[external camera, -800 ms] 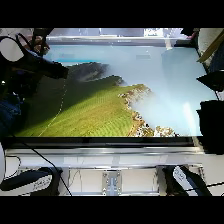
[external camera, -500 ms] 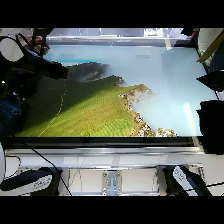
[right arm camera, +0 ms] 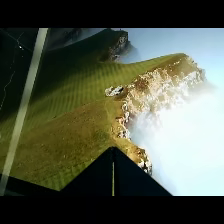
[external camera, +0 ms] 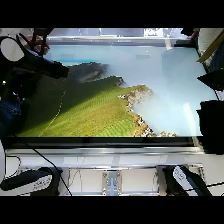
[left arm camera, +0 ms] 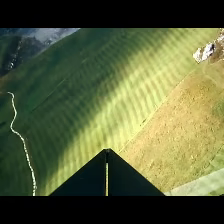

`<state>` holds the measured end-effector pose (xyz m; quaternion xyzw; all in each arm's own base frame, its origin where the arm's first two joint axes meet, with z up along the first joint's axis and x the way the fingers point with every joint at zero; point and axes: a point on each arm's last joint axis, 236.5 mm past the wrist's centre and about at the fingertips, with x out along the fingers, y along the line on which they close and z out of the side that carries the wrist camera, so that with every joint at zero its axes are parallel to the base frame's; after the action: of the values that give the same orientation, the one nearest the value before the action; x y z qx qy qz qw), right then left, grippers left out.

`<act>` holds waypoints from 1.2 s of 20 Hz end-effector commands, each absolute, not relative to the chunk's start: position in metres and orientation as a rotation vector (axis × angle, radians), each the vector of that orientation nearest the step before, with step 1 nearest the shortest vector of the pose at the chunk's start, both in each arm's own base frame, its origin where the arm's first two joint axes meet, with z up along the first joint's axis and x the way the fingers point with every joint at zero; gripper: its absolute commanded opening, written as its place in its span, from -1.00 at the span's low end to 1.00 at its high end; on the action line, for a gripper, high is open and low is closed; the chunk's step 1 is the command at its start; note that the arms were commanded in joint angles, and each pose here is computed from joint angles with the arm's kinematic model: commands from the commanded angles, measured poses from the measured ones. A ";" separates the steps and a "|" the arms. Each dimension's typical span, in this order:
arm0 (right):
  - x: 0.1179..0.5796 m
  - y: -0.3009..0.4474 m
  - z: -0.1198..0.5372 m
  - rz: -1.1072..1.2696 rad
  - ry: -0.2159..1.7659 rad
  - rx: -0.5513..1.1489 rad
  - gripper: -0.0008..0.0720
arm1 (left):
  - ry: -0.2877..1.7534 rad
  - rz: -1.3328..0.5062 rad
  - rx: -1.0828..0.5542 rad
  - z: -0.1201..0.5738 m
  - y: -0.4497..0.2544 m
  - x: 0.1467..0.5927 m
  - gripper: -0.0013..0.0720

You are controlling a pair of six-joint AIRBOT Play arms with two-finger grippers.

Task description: Fold the clothes and pants, and hang the long-sleeved shirts on hangers.

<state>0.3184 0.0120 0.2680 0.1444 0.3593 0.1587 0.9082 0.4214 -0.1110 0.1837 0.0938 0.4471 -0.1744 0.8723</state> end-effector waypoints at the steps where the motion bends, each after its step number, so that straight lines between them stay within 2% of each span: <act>1: 0.338 -0.001 0.285 0.273 0.632 0.298 -0.83 | 0.911 -0.148 0.345 0.179 -0.056 0.448 -0.83; 2: 0.347 -0.007 0.294 0.247 0.579 0.299 -0.83 | 0.902 0.037 0.406 0.184 -0.011 0.457 -0.76; 3: 0.352 -0.011 0.300 0.230 0.545 0.300 -0.83 | 0.881 0.206 0.456 0.195 0.032 0.462 -0.42; 4: 0.355 -0.014 0.304 0.221 0.521 0.305 -0.83 | 0.843 0.341 0.477 0.209 0.069 0.465 0.14; 5: 0.356 -0.014 0.305 0.222 0.517 0.306 -0.83 | 0.797 0.458 0.445 0.221 0.105 0.467 0.34; 8: 0.355 -0.013 0.305 0.223 0.521 0.306 -0.83 | 0.844 0.649 0.176 0.194 0.198 0.445 0.36; 11: 0.358 -0.016 0.307 0.212 0.503 0.304 -0.83 | 0.980 0.665 -0.137 0.126 0.242 0.426 0.68; 13: 0.354 -0.017 0.301 0.210 0.534 0.295 -0.83 | 1.057 0.673 -0.232 0.082 0.260 0.424 0.92; 16: 0.345 -0.011 0.289 0.230 0.599 0.290 -0.76 | 1.185 0.636 -0.189 0.015 0.268 0.435 0.95; 18: 0.343 -0.008 0.287 0.230 0.615 0.325 -0.71 | 1.245 0.624 -0.094 -0.022 0.271 0.445 0.95; 22: 0.342 -0.008 0.286 0.233 0.621 0.324 -0.71 | 1.188 0.560 0.025 -0.055 0.262 0.488 0.95; 24: 0.342 -0.008 0.286 0.234 0.621 0.323 -0.71 | 1.184 0.587 0.100 -0.060 0.269 0.492 0.95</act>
<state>0.3433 -0.0089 0.2869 0.1563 0.3003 0.1129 0.9342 0.4760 0.2626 -0.0442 -0.0002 0.5599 0.2706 0.7832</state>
